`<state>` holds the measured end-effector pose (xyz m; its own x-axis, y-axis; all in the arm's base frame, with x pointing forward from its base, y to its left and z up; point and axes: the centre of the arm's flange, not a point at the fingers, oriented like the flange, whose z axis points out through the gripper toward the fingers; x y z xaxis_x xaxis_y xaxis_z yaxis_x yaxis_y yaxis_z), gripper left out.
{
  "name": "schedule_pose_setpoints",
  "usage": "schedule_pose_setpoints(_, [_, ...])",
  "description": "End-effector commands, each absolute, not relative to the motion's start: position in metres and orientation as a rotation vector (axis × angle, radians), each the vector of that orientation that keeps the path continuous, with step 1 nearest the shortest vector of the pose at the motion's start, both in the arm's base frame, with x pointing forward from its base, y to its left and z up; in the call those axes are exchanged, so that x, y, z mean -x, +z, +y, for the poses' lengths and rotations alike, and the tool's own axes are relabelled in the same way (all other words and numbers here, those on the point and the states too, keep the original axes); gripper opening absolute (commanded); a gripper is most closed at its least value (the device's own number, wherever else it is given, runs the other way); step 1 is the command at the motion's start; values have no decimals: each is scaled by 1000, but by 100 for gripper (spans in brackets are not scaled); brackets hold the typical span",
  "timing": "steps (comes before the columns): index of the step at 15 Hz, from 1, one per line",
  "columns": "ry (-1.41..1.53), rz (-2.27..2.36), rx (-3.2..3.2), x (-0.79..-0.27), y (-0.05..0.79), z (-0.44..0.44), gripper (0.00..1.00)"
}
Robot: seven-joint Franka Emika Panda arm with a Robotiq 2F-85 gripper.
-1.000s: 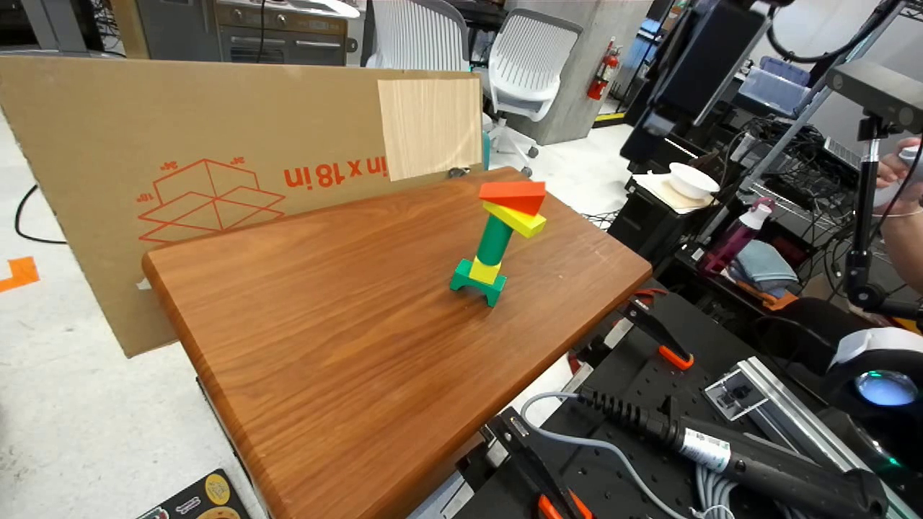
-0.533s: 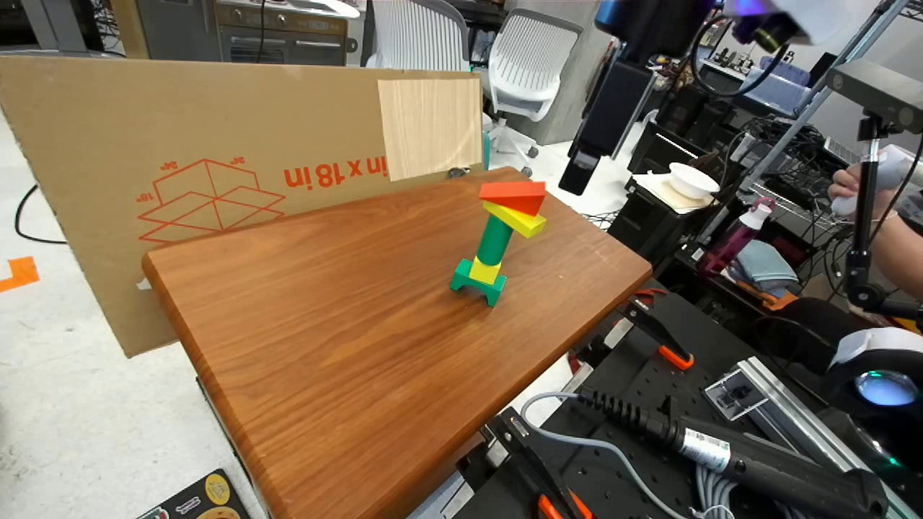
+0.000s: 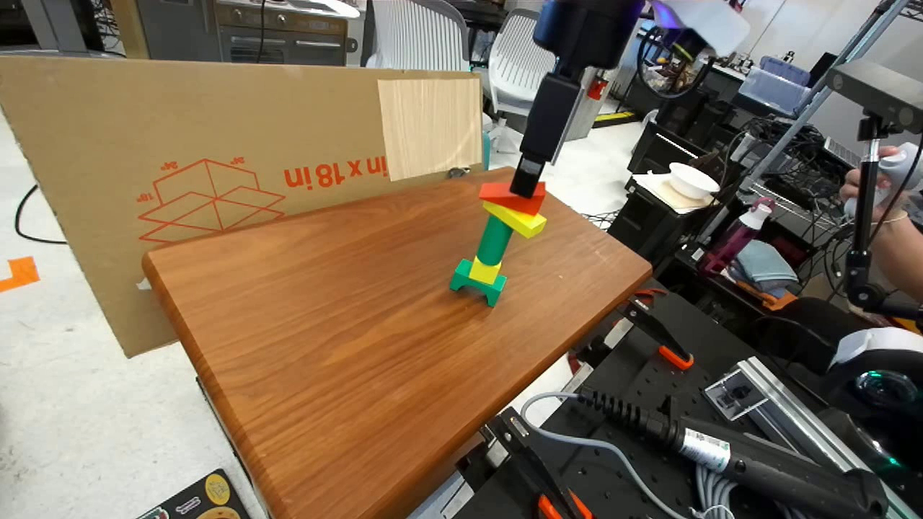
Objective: Remove the orange block from the top of the stack and put it on the table
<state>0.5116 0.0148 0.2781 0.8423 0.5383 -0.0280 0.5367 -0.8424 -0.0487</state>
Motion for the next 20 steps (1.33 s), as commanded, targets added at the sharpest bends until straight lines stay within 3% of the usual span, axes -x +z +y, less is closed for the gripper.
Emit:
schedule_pose_setpoints(1, [69,-903,2948,-527,283,23,100])
schedule_pose_setpoints(20, [227,-900,3018,-506,276,56,100])
